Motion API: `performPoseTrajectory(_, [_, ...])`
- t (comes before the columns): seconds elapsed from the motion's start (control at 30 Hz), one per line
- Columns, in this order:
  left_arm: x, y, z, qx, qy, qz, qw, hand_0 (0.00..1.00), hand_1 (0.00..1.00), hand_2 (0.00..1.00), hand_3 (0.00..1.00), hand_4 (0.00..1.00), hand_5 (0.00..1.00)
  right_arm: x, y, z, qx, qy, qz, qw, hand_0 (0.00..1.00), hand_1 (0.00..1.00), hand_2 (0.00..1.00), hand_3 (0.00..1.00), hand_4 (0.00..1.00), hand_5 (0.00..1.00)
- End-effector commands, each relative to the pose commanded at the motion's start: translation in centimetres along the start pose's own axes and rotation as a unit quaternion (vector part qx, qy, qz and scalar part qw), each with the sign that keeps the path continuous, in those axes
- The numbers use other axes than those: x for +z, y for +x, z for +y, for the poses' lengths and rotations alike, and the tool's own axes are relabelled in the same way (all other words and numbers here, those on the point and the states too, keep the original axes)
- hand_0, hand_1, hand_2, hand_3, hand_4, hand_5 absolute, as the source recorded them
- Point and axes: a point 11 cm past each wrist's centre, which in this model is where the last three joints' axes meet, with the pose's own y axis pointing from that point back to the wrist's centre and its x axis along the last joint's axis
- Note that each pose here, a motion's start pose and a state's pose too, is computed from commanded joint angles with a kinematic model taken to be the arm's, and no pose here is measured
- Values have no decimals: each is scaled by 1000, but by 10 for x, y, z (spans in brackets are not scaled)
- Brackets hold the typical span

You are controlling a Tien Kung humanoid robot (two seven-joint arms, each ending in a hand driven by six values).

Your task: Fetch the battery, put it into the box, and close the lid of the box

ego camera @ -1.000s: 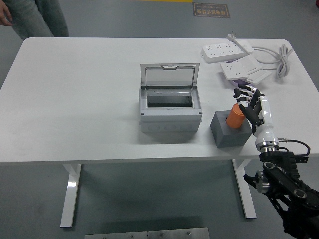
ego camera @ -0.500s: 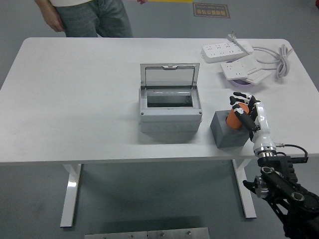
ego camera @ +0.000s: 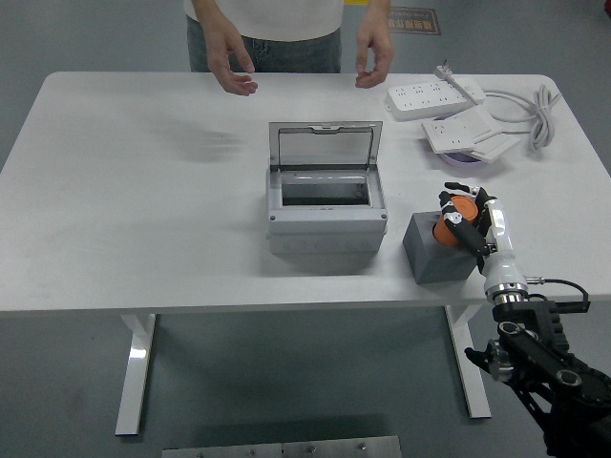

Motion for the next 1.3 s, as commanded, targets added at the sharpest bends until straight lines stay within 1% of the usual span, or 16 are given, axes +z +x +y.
performPoseTrajectory(0.1, [1,0,0,1,-1,-1,1000,592,682,596,580,596,56,1,0,0,-4,-3,2,1000,553,597,573,630,608,198])
performPoseTrajectory(0.13, [1,0,0,0,-1,-1,1000,591,683,596,581,597,54,1,-1,0,-6,-3,3,1000,590,586,562,613,560,144])
performPoseTrajectory(0.3, [1,0,0,0,-1,-2,1000,591,683,596,581,597,54,1,-1,-1,-12,-4,6,1000,590,586,562,613,560,144])
performPoseTrajectory(0.33, [2,0,0,0,-1,-2,1000,590,684,597,583,599,51,1,-1,-1,-12,-4,6,1000,575,580,557,606,575,181])
performPoseTrajectory(0.5, [3,0,1,1,-2,-3,1000,590,684,597,583,599,51,1,-2,-1,-17,-4,7,1000,575,580,557,606,575,181])
performPoseTrajectory(0.53, [3,0,1,2,-2,-3,1000,591,685,598,583,601,49,1,-2,-1,-18,-4,7,1000,560,587,568,624,616,118])
performPoseTrajectory(0.7, [3,0,1,2,-1,-4,1000,591,685,598,583,601,49,1,-2,-2,-19,-4,4,1000,560,587,568,624,616,118])
performPoseTrajectory(0.73, [3,0,1,2,-1,-5,1000,590,685,597,583,600,48,1,-2,-2,-20,-4,3,1000,561,590,581,629,677,95])
performPoseTrajectory(0.9, [3,-1,1,2,0,-7,1000,590,685,597,583,600,48,-3,-2,-4,-21,1,-9,1000,561,590,581,629,677,95])
performPoseTrajectory(0.93, [3,-1,1,2,0,-7,1000,590,685,598,583,601,47,-3,-2,-5,-21,2,-10,1000,576,600,608,649,847,214])
performPoseTrajectory(1.1, [3,-1,1,4,-1,-8,1000,590,685,598,583,601,47,-6,-3,-6,-22,5,-13,1000,576,600,608,649,847,214])
performPoseTrajectory(1.13, [3,-1,1,4,-1,-8,1000,590,685,598,584,603,45,-6,-3,-6,-22,5,-13,1000,595,609,634,665,998,571])
performPoseTrajectory(1.3, [3,-1,1,5,0,-10,1000,590,685,598,584,603,45,-8,-4,-6,-23,8,-13,1000,595,609,634,665,998,571])
